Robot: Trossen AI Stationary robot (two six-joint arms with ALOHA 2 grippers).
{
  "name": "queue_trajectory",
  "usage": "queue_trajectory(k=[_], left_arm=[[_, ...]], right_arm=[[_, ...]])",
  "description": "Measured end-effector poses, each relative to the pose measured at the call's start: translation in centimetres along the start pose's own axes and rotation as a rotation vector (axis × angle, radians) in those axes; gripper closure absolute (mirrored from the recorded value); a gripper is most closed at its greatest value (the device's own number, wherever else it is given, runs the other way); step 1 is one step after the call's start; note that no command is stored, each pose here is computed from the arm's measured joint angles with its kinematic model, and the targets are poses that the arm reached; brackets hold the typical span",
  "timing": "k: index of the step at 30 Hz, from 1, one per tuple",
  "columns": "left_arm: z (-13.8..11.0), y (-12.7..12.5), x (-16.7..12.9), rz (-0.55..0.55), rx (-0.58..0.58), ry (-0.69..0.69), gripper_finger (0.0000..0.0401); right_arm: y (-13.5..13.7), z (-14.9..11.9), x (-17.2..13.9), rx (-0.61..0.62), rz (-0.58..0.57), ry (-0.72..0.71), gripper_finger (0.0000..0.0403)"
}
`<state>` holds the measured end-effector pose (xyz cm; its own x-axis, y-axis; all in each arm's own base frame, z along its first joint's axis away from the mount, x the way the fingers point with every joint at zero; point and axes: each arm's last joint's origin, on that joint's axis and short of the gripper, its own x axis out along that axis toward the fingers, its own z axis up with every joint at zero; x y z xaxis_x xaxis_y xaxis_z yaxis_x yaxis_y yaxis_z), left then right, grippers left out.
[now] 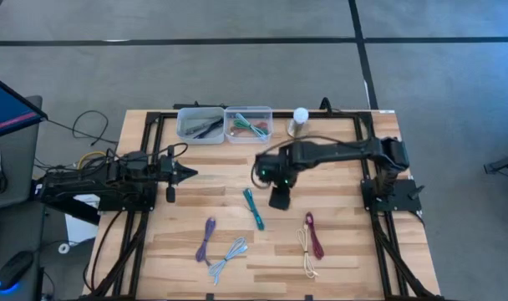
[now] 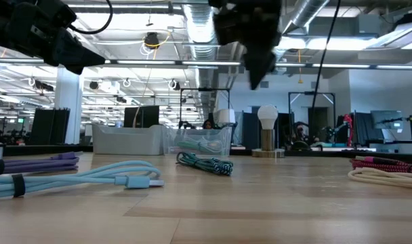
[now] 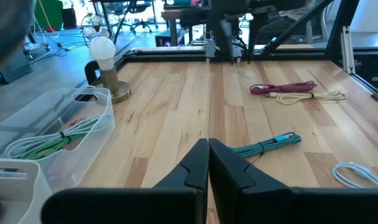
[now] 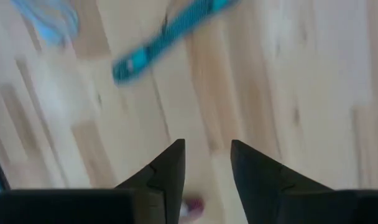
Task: Pick & Place USB Port
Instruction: Put the pink and black USB cable into the gray bin
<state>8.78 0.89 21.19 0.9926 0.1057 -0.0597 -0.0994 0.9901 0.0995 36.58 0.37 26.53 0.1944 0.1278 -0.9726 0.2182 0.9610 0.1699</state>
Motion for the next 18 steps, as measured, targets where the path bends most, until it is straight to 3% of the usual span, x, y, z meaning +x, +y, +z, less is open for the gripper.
queue_trajectory(k=[9,14,18], left_arm=[[0.0,0.0,0.0,0.000,0.000,0.000,0.0389],[0.0,0.0,0.0,0.000,0.000,0.000,0.0389],[0.0,0.0,0.0,0.000,0.000,0.003,0.0389]], right_arm=[[3.9,-2.9,0.3,0.015,-0.316,0.053,0.0298],[4.4,-4.5,-1.3,0.063,-0.473,-0.003,0.0307],[3.8,-6.5,-2.9,0.134,-0.525,-0.068,0.0311]])
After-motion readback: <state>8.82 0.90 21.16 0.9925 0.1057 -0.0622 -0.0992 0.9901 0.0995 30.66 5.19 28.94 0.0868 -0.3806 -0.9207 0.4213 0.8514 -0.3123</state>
